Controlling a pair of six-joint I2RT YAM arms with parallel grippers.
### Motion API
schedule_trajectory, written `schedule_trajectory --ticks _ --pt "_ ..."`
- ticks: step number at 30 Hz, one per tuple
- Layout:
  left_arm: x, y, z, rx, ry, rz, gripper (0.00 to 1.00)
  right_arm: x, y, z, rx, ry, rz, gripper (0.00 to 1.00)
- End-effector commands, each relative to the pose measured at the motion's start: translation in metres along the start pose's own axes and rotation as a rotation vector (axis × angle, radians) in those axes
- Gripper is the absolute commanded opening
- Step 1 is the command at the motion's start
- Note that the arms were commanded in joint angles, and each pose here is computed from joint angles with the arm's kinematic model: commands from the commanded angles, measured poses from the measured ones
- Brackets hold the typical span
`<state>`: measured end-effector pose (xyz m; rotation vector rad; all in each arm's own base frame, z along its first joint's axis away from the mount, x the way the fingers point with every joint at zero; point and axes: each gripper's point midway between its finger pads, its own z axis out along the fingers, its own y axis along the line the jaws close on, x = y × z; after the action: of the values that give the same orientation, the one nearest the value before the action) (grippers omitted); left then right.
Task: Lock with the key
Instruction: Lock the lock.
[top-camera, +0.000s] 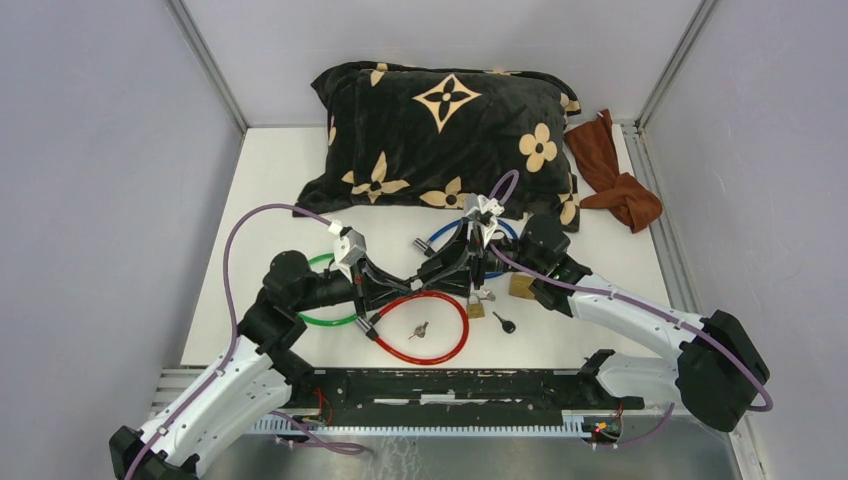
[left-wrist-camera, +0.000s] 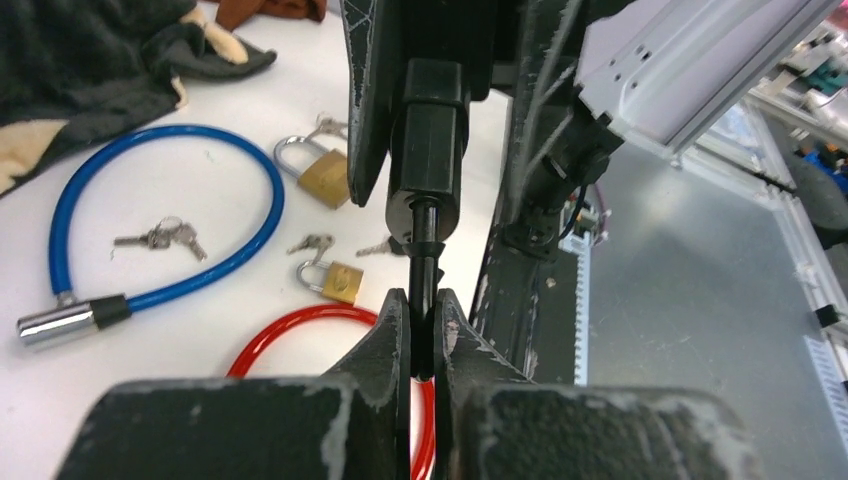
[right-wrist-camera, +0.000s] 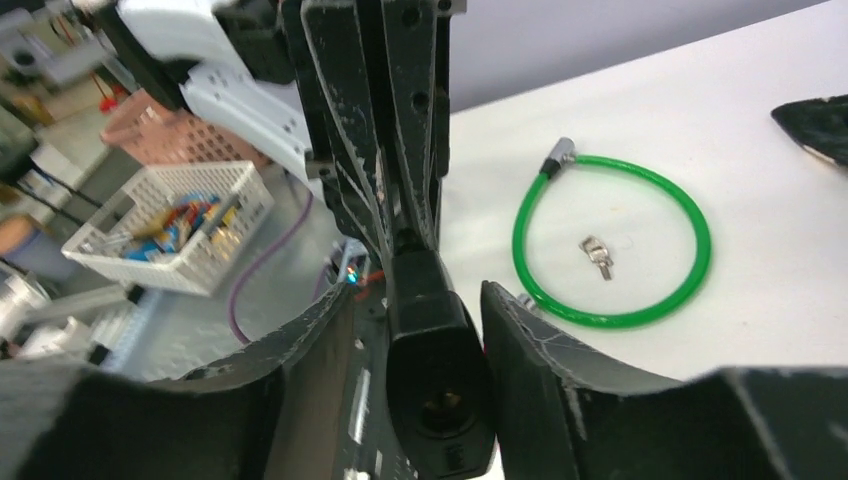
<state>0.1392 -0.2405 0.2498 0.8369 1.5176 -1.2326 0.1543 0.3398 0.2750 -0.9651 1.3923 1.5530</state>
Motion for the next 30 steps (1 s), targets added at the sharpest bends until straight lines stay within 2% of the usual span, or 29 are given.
schedule_trajectory --ticks 1,7,11,15,18,21,23,24,25,29,30 --pt "-0.031 -0.007 -0.004 -0.001 -0.051 0.151 0.02 0.006 0.01 -0.004 -0.08 0.09 -0.166 0.62" --pt "-0.026 -0.011 -0.005 0.035 -0.028 0.198 0.02 0.012 0.009 -0.005 -0.1 0.117 -0.221 0.8" --pt "-0.025 -0.015 -0.006 0.066 -0.018 0.238 0.02 0.02 -0.002 -0.004 -0.074 0.135 -0.228 0.8" --pt "-0.025 -0.015 -0.005 0.079 -0.02 0.265 0.02 0.02 -0.003 0.002 -0.103 0.119 -0.189 0.74" --pt "-0.024 -0.017 -0.005 0.089 -0.019 0.271 0.02 0.017 -0.001 0.005 -0.119 0.095 -0.186 0.64" --pt "-0.023 -0.016 -0.006 0.087 -0.016 0.267 0.02 0.017 0.001 0.005 -0.127 0.083 -0.166 0.46" --pt "-0.024 -0.017 -0.005 0.09 -0.019 0.266 0.02 0.019 0.0 0.005 -0.121 0.081 -0.158 0.26" --pt "-0.024 -0.017 -0.005 0.09 -0.017 0.262 0.02 0.019 0.0 0.004 -0.116 0.072 -0.157 0.11" --pt "-0.022 -0.017 -0.005 0.091 -0.014 0.258 0.02 0.017 0.001 0.004 -0.114 0.065 -0.159 0.0" --pt "-0.02 -0.016 -0.006 0.074 -0.017 0.212 0.03 0.015 -0.002 0.003 -0.081 0.056 -0.15 0.0" --pt "-0.021 -0.016 -0.006 0.067 -0.023 0.202 0.1 0.012 -0.002 0.002 -0.072 0.045 -0.152 0.0"
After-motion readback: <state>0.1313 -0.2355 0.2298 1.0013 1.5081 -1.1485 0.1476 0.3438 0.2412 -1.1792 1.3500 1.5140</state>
